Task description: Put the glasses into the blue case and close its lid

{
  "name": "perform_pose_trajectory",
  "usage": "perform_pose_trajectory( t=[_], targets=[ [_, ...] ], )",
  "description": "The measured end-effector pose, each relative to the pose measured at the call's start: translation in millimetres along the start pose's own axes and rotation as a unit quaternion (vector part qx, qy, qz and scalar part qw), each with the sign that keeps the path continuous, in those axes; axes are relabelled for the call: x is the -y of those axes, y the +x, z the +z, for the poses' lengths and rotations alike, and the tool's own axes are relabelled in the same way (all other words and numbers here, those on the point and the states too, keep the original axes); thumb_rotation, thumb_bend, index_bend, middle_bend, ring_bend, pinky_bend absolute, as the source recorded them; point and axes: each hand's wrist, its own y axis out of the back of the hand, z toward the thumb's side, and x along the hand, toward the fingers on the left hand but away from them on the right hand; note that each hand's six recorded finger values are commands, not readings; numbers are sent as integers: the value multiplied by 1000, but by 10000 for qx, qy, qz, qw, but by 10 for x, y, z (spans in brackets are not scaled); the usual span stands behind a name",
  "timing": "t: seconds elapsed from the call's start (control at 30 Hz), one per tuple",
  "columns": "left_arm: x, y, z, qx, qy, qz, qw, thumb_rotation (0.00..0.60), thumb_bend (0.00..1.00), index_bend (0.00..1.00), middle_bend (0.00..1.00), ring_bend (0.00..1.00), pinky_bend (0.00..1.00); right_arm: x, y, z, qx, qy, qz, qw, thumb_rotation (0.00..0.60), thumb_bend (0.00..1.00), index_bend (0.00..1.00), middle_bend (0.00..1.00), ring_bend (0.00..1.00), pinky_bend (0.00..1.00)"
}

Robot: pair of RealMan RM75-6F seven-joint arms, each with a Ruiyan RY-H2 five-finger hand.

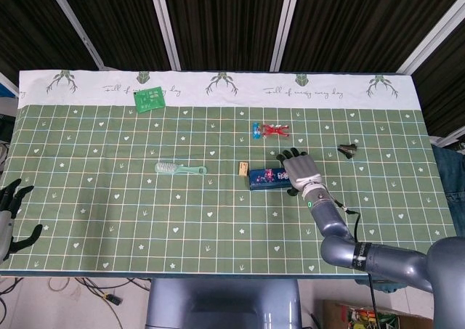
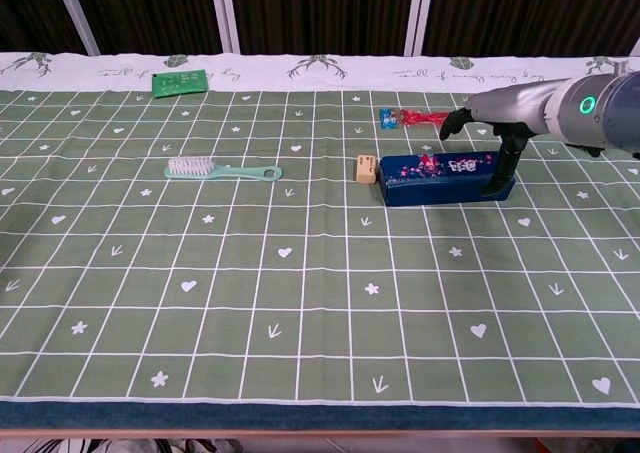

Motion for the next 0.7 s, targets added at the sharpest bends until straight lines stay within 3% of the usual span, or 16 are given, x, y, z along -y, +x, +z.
perform_pose_trajectory(
  t=[0.43,0.6,0.7],
  targets=[
    [-2,4,-3,-4,-11,-22,10000,600,324,137,0,0,0,36,-71,31,84,-26,-57,9999,600,403,396,285,111,183],
    [0,2,-1,1,-7,-34,10000,600,324,137,0,0,0,42,-70,26,113,-18,-57,9999,600,405,403,288,117,183],
    [2,1,-2,-5,-8,-41,10000,600,325,137,0,0,0,52,-64,19,124,-4,-30,9999,600,404,393,237,109,183]
  ],
)
